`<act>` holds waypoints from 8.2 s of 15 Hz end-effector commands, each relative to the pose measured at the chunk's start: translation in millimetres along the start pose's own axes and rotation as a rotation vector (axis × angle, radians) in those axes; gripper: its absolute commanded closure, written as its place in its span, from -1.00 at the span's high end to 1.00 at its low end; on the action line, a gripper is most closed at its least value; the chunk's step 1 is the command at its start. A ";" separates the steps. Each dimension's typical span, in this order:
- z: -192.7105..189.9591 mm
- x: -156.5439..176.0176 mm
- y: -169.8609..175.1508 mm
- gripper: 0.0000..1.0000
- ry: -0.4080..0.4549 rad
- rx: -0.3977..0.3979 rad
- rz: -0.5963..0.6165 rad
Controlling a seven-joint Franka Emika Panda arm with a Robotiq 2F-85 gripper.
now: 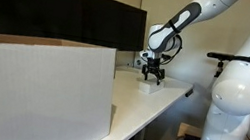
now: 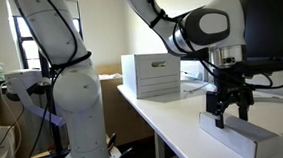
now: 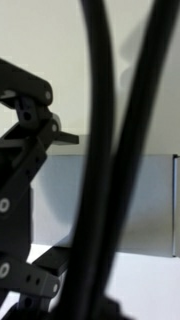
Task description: Put the small box in the large box
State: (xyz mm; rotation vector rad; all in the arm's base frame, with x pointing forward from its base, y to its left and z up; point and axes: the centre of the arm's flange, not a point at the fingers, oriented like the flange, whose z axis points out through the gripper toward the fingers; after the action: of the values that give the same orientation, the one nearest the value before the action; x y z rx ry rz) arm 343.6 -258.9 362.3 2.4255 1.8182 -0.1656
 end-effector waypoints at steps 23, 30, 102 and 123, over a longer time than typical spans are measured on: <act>21.1 7.2 20.2 0.17 0.080 0.056 0.032; 5.5 14.3 16.1 0.17 0.038 0.075 0.005; -272.3 317.4 -50.3 0.17 0.002 -0.157 0.325; -387.6 405.1 -28.3 0.17 0.076 -0.252 0.004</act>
State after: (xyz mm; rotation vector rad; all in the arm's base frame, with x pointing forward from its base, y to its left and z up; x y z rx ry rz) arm 424.4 178.1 670.7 2.3504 1.6351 0.1573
